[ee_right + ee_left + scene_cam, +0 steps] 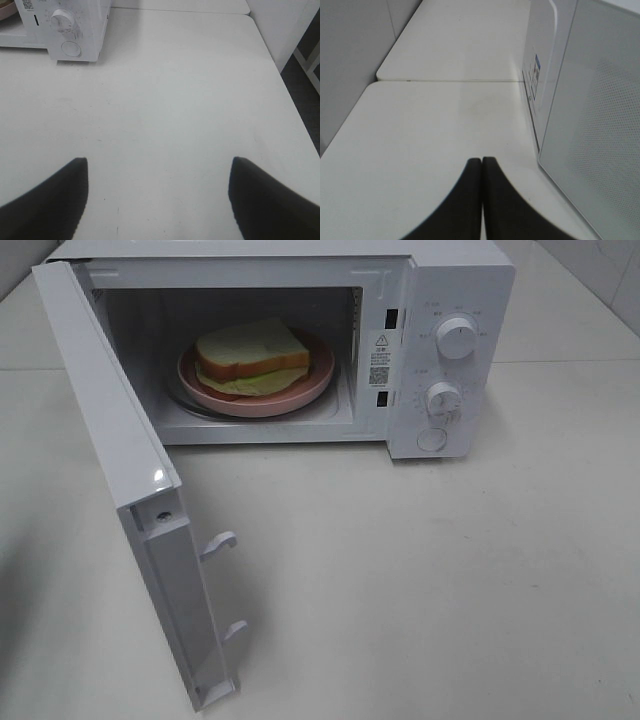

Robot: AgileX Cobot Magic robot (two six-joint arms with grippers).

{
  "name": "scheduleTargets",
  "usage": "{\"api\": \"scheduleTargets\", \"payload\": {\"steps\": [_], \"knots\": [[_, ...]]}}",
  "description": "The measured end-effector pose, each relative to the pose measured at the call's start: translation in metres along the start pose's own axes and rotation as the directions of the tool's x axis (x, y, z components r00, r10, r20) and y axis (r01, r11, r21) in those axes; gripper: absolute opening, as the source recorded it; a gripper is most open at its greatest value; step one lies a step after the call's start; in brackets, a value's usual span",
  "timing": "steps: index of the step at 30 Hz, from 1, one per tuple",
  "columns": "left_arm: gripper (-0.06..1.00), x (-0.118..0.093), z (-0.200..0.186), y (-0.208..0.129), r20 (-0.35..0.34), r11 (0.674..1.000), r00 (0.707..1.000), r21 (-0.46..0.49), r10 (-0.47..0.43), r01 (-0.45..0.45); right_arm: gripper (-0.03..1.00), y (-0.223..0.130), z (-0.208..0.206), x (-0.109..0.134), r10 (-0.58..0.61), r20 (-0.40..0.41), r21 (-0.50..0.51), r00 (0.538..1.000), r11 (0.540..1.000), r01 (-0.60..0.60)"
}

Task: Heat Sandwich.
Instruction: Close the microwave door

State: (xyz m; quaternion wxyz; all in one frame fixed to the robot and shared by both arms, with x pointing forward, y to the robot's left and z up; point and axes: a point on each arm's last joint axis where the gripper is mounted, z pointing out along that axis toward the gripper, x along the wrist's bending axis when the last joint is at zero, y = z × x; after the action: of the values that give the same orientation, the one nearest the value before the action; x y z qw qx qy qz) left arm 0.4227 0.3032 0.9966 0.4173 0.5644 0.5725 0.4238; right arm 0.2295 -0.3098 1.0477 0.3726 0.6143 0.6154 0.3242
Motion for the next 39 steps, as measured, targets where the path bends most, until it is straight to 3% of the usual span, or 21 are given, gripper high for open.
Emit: {"api": "scheduleTargets", "payload": {"steps": [4,7,14,21,39], "knots": [[0.00,-0.005,0.013,-0.003,0.033,0.999,0.998,-0.030,0.044,-0.043,0.75,0.000,0.000,0.000,0.000,0.000,0.000,1.000,1.000,0.000],[0.00,-0.021,0.031,-0.011,0.127,0.991,0.985,-0.083,0.118,-0.108,0.75,0.000,0.000,0.000,0.000,0.000,0.000,1.000,1.000,0.000],[0.00,-0.042,0.044,-0.020,0.229,0.990,0.967,-0.107,0.113,-0.091,0.75,0.000,0.000,0.000,0.000,0.000,0.000,1.000,1.000,0.000],[0.00,-0.072,0.059,-0.020,0.341,0.986,0.928,-0.125,0.150,-0.114,0.75,0.000,0.000,0.000,0.000,0.000,0.000,1.000,1.000,0.000],[0.00,-0.124,0.083,-0.026,0.451,0.989,0.881,-0.108,0.141,-0.103,0.75,0.000,0.000,0.000,0.000,0.000,0.000,1.000,1.000,0.000]]}}
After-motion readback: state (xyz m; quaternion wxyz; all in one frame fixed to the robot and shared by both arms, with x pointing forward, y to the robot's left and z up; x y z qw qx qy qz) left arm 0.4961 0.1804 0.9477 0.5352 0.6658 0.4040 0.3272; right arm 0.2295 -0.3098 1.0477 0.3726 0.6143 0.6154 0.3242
